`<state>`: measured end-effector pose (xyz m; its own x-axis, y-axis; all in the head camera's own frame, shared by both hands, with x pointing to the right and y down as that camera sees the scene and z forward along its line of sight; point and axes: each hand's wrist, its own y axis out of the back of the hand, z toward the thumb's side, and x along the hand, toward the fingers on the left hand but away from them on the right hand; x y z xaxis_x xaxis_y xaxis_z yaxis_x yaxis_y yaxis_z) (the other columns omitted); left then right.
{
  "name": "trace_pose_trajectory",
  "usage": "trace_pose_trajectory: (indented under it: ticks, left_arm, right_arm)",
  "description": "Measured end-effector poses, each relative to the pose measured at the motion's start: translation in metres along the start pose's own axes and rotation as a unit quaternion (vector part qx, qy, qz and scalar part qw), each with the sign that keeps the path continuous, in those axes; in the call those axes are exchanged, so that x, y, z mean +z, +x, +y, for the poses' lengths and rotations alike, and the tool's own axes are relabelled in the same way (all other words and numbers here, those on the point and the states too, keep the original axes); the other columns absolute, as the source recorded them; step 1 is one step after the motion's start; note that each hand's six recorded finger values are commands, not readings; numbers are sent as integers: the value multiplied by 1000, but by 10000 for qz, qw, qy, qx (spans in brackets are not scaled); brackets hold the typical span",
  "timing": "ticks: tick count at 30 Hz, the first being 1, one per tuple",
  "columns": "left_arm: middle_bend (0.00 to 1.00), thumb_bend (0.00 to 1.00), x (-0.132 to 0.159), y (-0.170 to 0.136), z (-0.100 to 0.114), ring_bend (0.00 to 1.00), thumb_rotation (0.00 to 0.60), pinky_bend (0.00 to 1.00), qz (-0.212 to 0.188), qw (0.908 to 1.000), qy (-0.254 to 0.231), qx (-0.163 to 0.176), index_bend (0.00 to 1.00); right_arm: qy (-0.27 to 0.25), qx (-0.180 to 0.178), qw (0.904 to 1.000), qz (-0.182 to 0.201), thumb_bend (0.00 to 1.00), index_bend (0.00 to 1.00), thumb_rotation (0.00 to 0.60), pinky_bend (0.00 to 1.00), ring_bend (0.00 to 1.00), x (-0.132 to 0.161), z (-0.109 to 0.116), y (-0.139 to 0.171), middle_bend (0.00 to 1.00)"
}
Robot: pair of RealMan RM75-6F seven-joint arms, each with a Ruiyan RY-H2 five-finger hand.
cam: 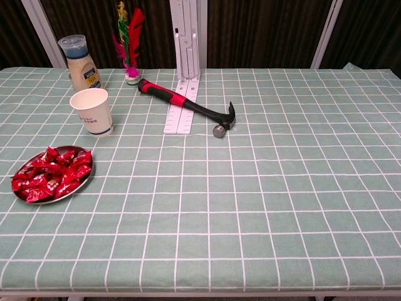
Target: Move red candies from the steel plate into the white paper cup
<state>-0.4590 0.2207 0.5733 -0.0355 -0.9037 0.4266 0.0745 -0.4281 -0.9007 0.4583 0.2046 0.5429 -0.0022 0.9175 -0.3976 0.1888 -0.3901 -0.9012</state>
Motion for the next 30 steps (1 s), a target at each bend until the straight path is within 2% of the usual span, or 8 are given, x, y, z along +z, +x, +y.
trace_pose_trajectory:
  ticks: [8,10,12,14,16,18,23,30]
  left_arm:
    - [364,156,4,2,0,175,600,228,-40,9998,-206,-24,341]
    - [364,156,5,4,1,189,600,263,-24,9997,-249,2,343]
    - [367,156,5,7,4,246,600,457,-14,9996,-256,74,353]
    - [395,156,7,10,5,372,600,766,-49,9996,-263,98,370]
    - [435,156,11,15,5,475,600,933,-137,9994,-322,84,400]
    - [461,157,18,22,5,529,600,994,-318,9988,-375,67,420]
    - [479,157,41,47,2,659,600,1000,-869,9947,-550,-26,424]
    - [446,125,87,82,-12,670,600,1000,-1668,9845,-438,-335,388]
  right_arm:
    - [25,-67,10000,7,113,95,600,125,16,-2,5,2,191]
    - [40,-96,9999,15,113,95,600,125,16,-3,7,2,191]
    - [59,-110,9999,31,113,95,600,125,16,-3,9,1,191]
    - [69,-114,9999,62,113,95,600,125,16,-2,10,1,191]
    - [78,-106,9999,88,112,95,600,125,16,-1,10,-1,191]
    - [83,-88,9999,115,112,95,600,126,16,0,9,-2,191]
    - [115,-48,9997,189,113,95,600,142,16,3,9,-5,190]
    - [142,-38,9998,166,112,95,600,171,16,1,11,-4,188]
